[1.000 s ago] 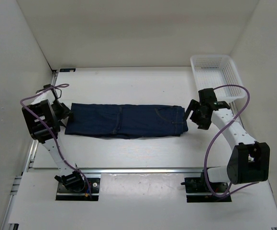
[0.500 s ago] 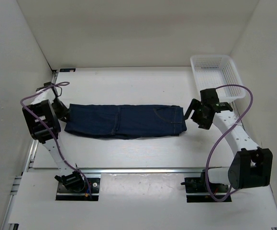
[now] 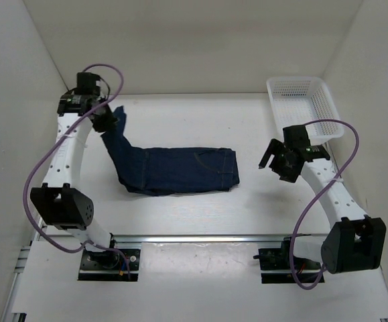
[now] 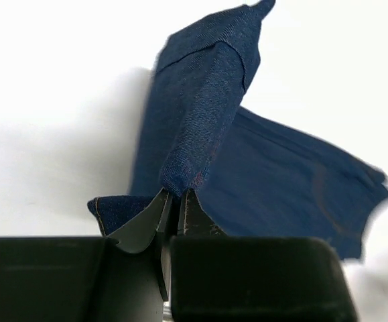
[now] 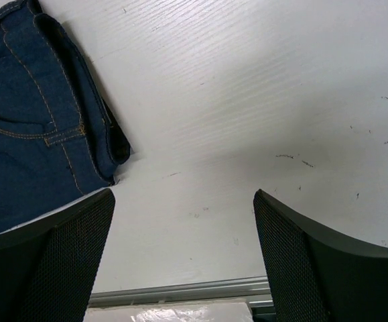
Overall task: Fold and stack the trousers
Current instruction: Fold the trousers
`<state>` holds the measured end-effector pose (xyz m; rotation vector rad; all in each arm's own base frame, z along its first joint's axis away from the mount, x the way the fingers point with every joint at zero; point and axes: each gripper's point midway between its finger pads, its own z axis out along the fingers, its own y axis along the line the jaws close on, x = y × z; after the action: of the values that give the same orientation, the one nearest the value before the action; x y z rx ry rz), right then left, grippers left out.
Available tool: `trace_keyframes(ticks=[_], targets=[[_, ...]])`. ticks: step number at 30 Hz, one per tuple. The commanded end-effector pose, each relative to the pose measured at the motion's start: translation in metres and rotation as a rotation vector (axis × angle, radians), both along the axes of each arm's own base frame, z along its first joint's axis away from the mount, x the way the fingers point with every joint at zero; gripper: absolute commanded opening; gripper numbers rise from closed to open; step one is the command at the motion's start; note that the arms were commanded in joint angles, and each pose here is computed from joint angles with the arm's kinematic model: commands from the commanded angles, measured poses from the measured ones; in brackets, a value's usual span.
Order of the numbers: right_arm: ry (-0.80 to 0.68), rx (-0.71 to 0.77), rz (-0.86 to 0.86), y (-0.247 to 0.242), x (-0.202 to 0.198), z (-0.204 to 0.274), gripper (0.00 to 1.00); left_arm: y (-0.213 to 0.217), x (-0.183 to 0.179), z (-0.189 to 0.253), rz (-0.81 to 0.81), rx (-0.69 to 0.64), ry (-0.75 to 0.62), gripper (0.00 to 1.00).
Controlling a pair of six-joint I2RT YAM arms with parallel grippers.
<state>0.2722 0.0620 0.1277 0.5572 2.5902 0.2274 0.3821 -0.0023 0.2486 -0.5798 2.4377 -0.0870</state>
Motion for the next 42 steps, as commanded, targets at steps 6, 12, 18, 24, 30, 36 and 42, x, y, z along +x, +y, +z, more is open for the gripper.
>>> trace_keyframes(ticks=[6, 12, 18, 24, 30, 36, 42], targets=[[-0.047, -0.011, -0.005, -0.005, -0.006, 0.020, 0.89, -0.141, -0.021, 0.076, -0.215, -0.117, -0.164, 0.10], [-0.049, -0.027, -0.015, -0.009, -0.010, 0.023, 0.89, -0.223, -0.028, 0.064, -0.331, -0.132, -0.150, 0.10], [-0.054, -0.039, -0.011, -0.012, -0.018, 0.027, 0.89, -0.286, -0.026, 0.043, -0.401, -0.151, -0.115, 0.10], [-0.056, -0.054, -0.021, -0.015, -0.020, 0.028, 0.89, -0.311, -0.030, 0.032, -0.402, -0.167, -0.091, 0.10], [-0.047, -0.056, -0.021, -0.015, -0.020, 0.026, 0.89, -0.253, -0.017, 0.059, -0.287, -0.141, -0.151, 0.10], [-0.046, -0.047, -0.015, -0.013, -0.017, 0.025, 0.89, -0.180, -0.017, 0.072, -0.137, -0.120, -0.184, 0.10], [-0.046, -0.051, -0.007, -0.013, -0.018, 0.025, 0.89, -0.106, -0.019, 0.068, -0.006, -0.072, -0.186, 0.10]])
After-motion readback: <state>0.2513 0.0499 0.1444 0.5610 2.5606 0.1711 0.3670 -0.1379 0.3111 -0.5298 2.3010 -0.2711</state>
